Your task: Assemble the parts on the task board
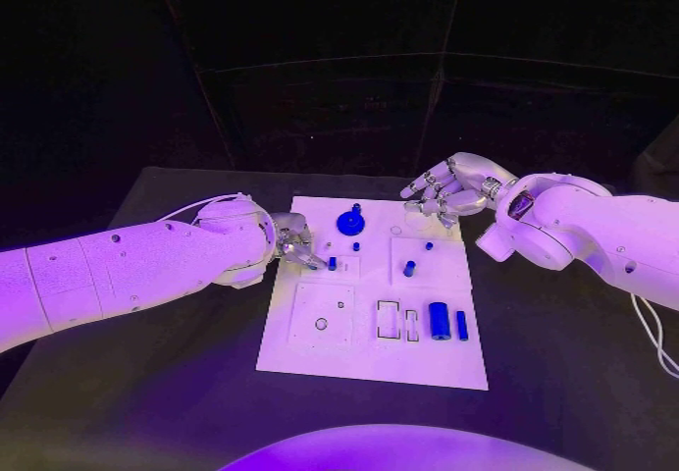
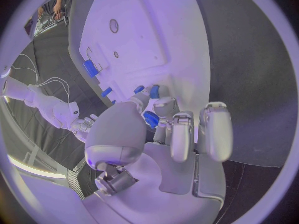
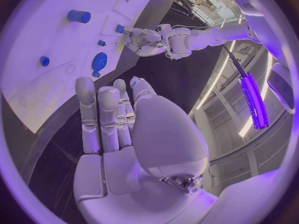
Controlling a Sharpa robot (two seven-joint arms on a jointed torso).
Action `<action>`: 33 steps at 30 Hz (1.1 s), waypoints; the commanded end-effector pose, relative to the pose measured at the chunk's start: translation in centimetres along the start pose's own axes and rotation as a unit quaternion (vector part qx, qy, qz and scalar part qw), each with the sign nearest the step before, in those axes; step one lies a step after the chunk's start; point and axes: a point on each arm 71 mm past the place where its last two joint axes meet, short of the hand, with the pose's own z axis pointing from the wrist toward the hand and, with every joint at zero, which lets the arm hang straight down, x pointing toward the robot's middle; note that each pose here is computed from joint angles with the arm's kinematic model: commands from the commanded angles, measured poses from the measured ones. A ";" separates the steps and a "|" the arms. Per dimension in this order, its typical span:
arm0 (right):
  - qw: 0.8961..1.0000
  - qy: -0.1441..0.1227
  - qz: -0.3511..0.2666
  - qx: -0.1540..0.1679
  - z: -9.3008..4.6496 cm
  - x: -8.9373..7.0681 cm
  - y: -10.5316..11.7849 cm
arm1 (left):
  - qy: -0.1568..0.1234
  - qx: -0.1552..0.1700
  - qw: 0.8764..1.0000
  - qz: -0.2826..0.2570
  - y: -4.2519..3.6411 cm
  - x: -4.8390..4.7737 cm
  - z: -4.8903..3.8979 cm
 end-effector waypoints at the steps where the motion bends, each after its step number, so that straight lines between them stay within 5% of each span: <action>1: 1.000 -0.003 0.001 -0.006 0.0 -0.1 0.2 | 0.003 -0.004 1.000 -0.003 0.09 0.02 0.05; 14: 1.000 -0.003 0.001 -0.006 0.1 -0.1 0.2 | -0.009 -0.005 1.000 -0.023 0.19 -0.17 0.04; 33: 1.000 -0.002 0.001 -0.006 0.2 -0.1 0.1 | -0.031 0.009 0.995 -0.098 1.10 -0.58 -1.10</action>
